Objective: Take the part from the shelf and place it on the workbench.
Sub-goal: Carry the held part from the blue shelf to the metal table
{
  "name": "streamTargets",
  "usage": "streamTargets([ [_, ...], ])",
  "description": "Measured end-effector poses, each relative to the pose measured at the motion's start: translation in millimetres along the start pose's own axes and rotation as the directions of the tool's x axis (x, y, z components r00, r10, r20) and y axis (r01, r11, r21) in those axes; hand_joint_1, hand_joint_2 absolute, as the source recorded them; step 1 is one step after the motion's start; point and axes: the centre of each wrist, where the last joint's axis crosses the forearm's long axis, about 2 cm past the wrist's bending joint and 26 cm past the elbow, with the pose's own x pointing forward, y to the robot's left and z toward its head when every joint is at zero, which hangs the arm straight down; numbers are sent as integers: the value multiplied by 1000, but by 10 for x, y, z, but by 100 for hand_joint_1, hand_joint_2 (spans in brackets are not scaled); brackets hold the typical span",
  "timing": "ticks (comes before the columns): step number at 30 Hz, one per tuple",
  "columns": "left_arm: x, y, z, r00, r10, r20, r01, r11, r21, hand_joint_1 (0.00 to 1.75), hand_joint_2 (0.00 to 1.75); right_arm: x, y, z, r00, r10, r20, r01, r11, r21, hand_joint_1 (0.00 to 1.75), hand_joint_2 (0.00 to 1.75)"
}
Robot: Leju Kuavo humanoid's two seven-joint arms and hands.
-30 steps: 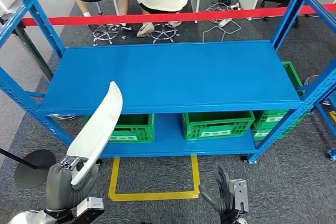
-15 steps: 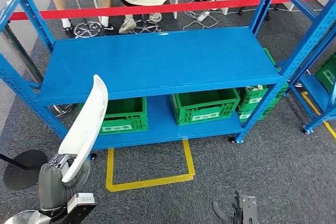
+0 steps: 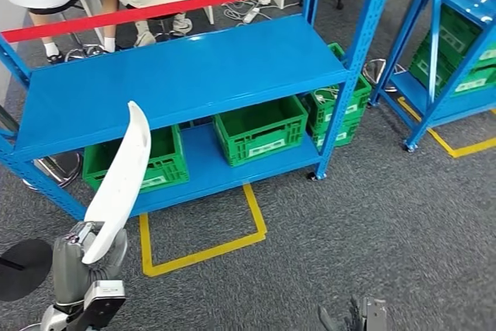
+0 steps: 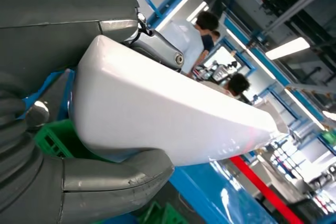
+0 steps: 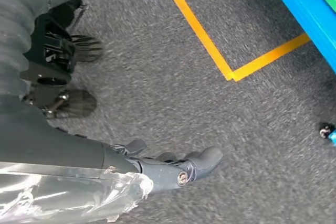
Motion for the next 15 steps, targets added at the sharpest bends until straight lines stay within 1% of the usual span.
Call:
streamTargets([
  [6, -32, 20, -30, 999, 52, 3, -52, 999, -15, 175, 175, -19, 12, 20, 1000, -4, -2, 4, 1000, 15, 0, 175],
  [10, -44, 25, -75, 998, 66, 17, -65, 998, -23, 175, 175, -24, 25, 28, 1000, -9, 1, 9, 1000, 16, 0, 175],
  [15, -48, 25, -82, 997, 75, 22, -74, 996, -43, 175, 175, -44, 24, 48, 1000, -11, -5, 11, 1000, 14, 0, 175],
])
